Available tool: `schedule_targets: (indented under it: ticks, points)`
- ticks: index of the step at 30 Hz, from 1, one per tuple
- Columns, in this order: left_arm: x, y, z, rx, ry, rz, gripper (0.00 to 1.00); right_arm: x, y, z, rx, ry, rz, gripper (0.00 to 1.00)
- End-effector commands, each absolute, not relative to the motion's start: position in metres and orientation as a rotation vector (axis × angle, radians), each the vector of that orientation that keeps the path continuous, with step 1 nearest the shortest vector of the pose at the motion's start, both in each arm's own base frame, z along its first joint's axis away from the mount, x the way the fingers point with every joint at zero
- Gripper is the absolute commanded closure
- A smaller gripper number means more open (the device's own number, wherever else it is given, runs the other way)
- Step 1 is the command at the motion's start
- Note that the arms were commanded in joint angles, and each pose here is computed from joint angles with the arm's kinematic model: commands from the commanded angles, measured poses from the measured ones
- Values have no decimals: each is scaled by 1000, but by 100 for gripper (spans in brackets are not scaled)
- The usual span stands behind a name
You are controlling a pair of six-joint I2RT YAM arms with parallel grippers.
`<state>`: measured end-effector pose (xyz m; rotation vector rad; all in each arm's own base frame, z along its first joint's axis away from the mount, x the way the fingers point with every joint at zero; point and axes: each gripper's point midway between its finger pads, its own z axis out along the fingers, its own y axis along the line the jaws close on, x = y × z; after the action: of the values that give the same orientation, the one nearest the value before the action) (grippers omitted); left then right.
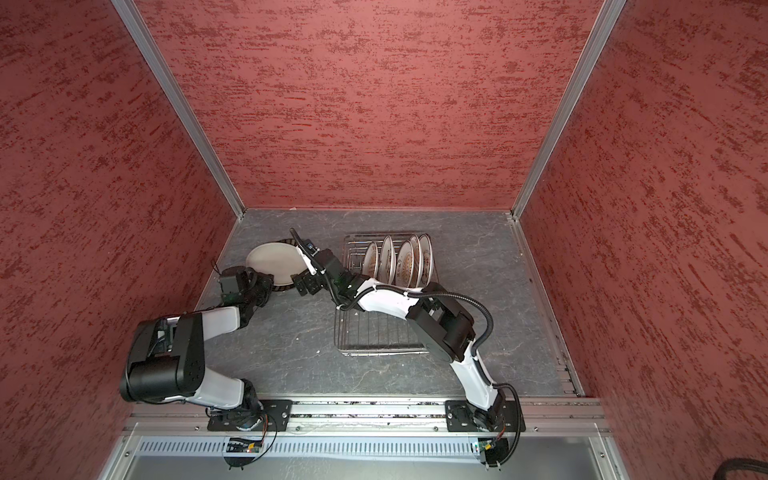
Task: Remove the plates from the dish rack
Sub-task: 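Lower the white plate onto the dark plate while the right steadies it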
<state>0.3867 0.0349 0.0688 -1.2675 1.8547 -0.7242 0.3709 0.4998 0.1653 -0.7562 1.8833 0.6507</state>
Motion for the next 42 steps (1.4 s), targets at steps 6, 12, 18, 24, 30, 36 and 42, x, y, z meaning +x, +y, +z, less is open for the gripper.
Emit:
schedule_targets:
  ticks: [6, 12, 18, 24, 30, 36, 42]
  points:
    - [402, 35, 82, -1175, 1844, -710, 81, 367, 498, 171, -757, 1861, 641, 1]
    - [398, 36, 75, -1178, 1869, -693, 66, 368, 499, 171, -759, 1857, 639, 1]
    - [396, 39, 70, -1194, 1886, -642, 62, 367, 497, 175, -755, 1854, 641, 1]
    - [396, 37, 68, -1181, 1905, -634, 55, 366, 497, 179, -745, 1845, 652, 1]
    - [393, 40, 72, -1174, 1910, -566, 42, 367, 496, 178, -749, 1849, 642, 1]
    - [389, 39, 74, -1160, 1918, -517, 41, 366, 495, 179, -747, 1846, 642, 1]
    - [385, 38, 68, -1164, 1923, -514, 40, 366, 495, 178, -746, 1848, 643, 1]
